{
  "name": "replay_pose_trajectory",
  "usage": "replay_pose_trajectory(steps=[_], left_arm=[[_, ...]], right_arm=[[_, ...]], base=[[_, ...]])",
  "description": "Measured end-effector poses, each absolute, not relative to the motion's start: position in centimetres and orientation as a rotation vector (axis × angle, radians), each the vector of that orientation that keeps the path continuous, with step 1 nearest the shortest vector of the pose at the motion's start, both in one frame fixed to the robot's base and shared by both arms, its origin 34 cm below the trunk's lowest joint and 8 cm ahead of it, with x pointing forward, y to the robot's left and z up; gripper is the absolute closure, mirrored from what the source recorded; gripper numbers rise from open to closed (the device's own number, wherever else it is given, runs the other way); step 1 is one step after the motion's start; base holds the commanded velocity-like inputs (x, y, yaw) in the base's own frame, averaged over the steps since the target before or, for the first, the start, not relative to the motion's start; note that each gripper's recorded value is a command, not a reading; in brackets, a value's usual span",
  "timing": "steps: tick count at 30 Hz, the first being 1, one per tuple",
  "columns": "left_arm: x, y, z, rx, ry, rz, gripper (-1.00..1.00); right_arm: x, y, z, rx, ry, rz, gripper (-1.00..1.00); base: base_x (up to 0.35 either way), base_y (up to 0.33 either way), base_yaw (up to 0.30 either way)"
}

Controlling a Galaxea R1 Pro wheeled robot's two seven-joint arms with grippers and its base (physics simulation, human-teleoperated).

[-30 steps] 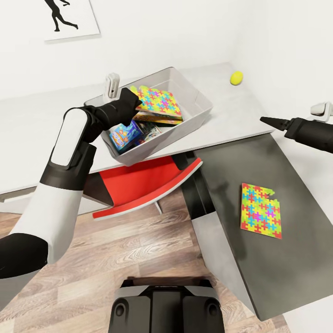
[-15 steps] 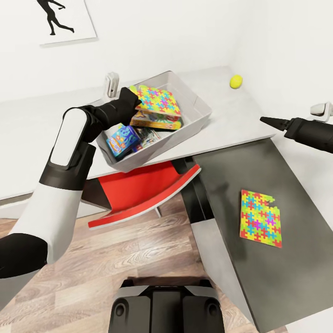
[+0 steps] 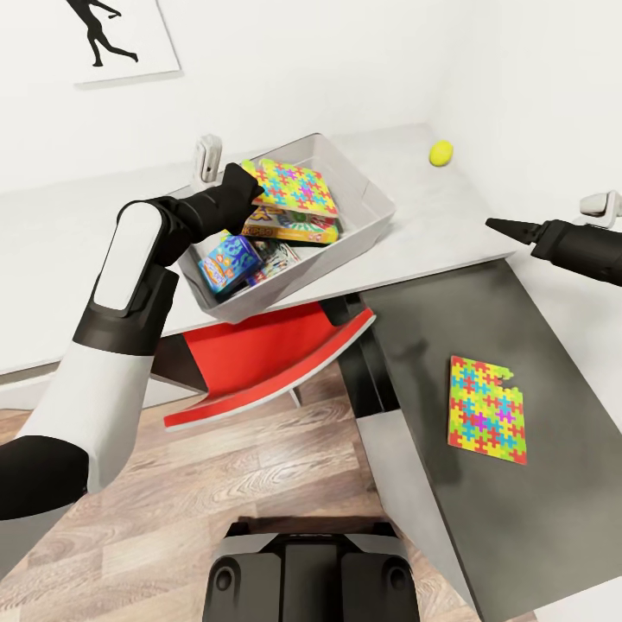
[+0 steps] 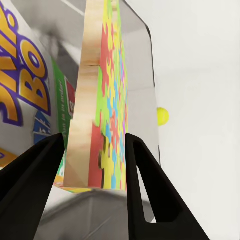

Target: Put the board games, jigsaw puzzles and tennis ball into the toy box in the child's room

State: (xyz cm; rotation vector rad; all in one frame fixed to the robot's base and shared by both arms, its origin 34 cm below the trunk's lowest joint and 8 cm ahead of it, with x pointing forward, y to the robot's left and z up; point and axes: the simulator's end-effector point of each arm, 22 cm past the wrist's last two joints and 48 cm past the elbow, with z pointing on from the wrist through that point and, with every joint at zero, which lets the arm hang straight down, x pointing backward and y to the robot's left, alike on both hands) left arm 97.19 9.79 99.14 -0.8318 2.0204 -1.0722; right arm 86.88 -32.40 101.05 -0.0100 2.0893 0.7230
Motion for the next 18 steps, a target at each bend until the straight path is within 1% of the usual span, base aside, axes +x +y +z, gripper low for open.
replay_pose_trajectory(steps=[9, 18], left_arm=[[97.2, 9.86, 99.14, -0.832, 2.02, -1.071, 1.0], [97.18, 9.77, 99.15, -0.831, 2.021, -1.074, 1.0]], right_arm=[[86.88, -32.38, 101.05, -0.01, 2.089, 0.724, -1.0], [86.88, -32.37, 101.04, -0.01, 2.089, 0.724, -1.0]], base=[[0.001, 0.006, 0.0], [0.0, 0.131, 0.0]])
